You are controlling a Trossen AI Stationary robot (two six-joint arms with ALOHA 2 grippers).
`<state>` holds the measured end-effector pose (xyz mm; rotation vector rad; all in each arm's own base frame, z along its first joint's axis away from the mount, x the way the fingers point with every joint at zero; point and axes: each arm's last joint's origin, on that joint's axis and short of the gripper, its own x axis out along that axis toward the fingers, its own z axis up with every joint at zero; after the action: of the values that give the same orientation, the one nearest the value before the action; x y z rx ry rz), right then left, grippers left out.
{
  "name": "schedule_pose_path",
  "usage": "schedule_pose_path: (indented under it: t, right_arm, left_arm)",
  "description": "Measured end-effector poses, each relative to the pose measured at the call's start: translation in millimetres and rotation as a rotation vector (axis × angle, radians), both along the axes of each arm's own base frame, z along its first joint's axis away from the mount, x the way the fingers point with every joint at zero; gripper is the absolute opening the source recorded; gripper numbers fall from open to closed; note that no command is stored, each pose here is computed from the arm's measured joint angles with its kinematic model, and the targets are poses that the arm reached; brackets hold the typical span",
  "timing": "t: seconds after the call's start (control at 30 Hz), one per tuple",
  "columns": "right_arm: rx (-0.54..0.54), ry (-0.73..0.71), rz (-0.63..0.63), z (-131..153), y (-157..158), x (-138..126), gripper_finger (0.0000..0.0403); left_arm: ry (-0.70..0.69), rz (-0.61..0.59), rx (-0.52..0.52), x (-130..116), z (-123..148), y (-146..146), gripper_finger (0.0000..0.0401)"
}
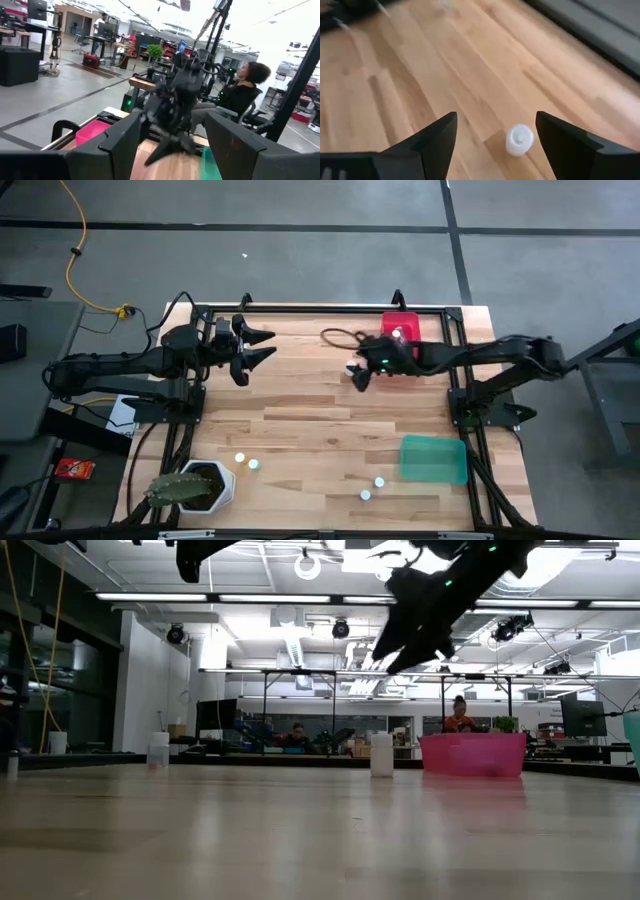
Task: Pick and place medicine bottles into bin by pill shape (circle, oval)
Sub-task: Put the white tablet bottle into the green bin
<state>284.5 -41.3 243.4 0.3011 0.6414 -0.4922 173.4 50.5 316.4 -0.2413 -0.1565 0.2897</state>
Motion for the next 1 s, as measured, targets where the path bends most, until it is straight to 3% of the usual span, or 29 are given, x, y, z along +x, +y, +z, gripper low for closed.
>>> schedule_pose_path:
  t: [0.4,0.67,1.0]
  right_arm:
    - [0.062,0.283,-0.280,-32.9,-31.9,57.6,0.0264]
    - [0.240,0.373,-0.356,-50.8,-41.9,64.3,0.0263]
    - [0.320,0.402,-0.382,-65.3,-40.6,67.3,0.0263]
  left_arm:
    - [0.001,0.002,0.000,0.0,-0.1,0.1,0.0213]
    - [0.001,0.002,-0.001,0.0,-0.1,0.1,0.0213]
    - [0.004,0.002,-0.002,0.0,-0.5,0.1,0.0213]
